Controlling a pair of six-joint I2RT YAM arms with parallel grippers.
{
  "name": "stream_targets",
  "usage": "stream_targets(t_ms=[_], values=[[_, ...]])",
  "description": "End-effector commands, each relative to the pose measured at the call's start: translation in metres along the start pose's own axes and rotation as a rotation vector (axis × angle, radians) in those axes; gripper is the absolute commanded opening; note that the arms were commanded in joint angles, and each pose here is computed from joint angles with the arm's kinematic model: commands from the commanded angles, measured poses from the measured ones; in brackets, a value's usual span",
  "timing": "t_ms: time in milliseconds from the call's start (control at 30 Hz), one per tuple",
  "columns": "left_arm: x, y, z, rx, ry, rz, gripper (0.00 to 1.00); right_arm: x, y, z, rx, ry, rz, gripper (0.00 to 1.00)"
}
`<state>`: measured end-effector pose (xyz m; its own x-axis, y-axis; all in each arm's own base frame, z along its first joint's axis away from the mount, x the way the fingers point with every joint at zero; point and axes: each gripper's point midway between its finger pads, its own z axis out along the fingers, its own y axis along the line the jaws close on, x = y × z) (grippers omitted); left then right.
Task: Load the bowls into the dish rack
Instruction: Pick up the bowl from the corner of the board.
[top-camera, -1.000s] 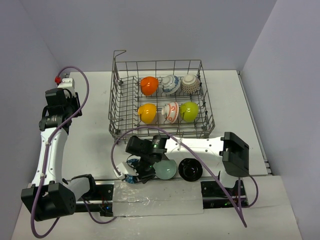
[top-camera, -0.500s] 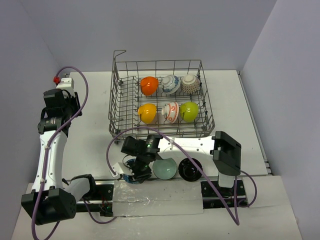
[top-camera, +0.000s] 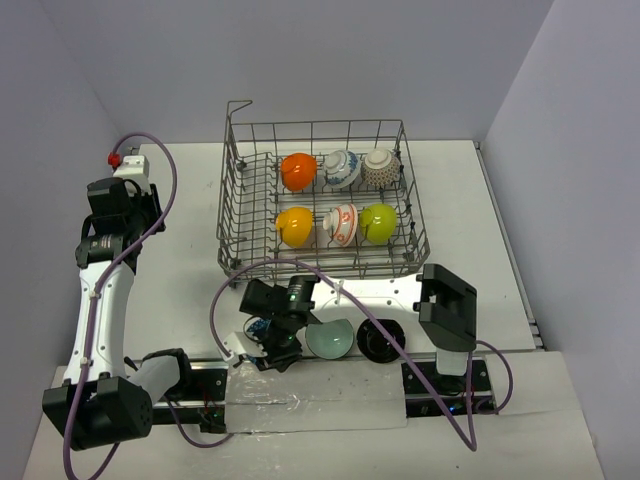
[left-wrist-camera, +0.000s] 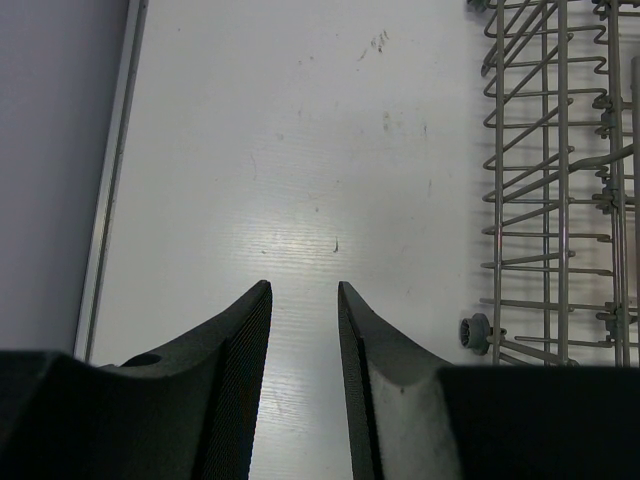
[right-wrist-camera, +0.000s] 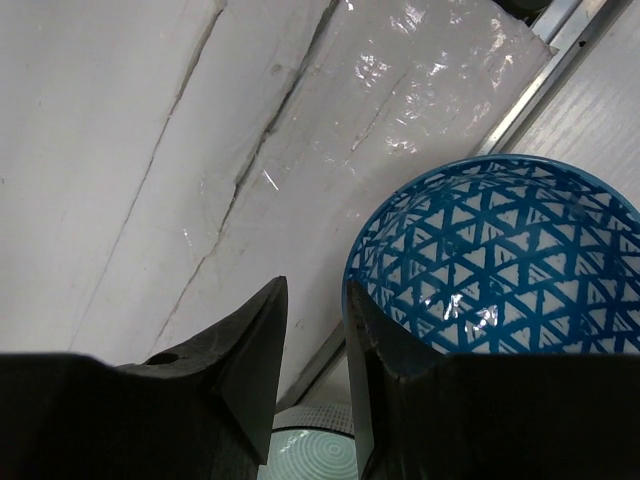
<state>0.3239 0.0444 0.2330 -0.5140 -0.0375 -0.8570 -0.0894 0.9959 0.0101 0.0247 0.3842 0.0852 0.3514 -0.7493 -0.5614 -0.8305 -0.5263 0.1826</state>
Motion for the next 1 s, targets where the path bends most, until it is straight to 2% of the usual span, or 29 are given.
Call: stream_targets(t_ms=[0,967], values=[[-0.01,-0.002,-0.005,0.01,-0.047,-0.012,0.39,-0.005,0.001,0.005,-0.014,-0.01,-0.004,0.37],[-0.01,-0.012,-0.011,0.07,-0.053,-0.01,0.4,0.004,-0.018,0.014,0.057,0.025,0.003,0.37]])
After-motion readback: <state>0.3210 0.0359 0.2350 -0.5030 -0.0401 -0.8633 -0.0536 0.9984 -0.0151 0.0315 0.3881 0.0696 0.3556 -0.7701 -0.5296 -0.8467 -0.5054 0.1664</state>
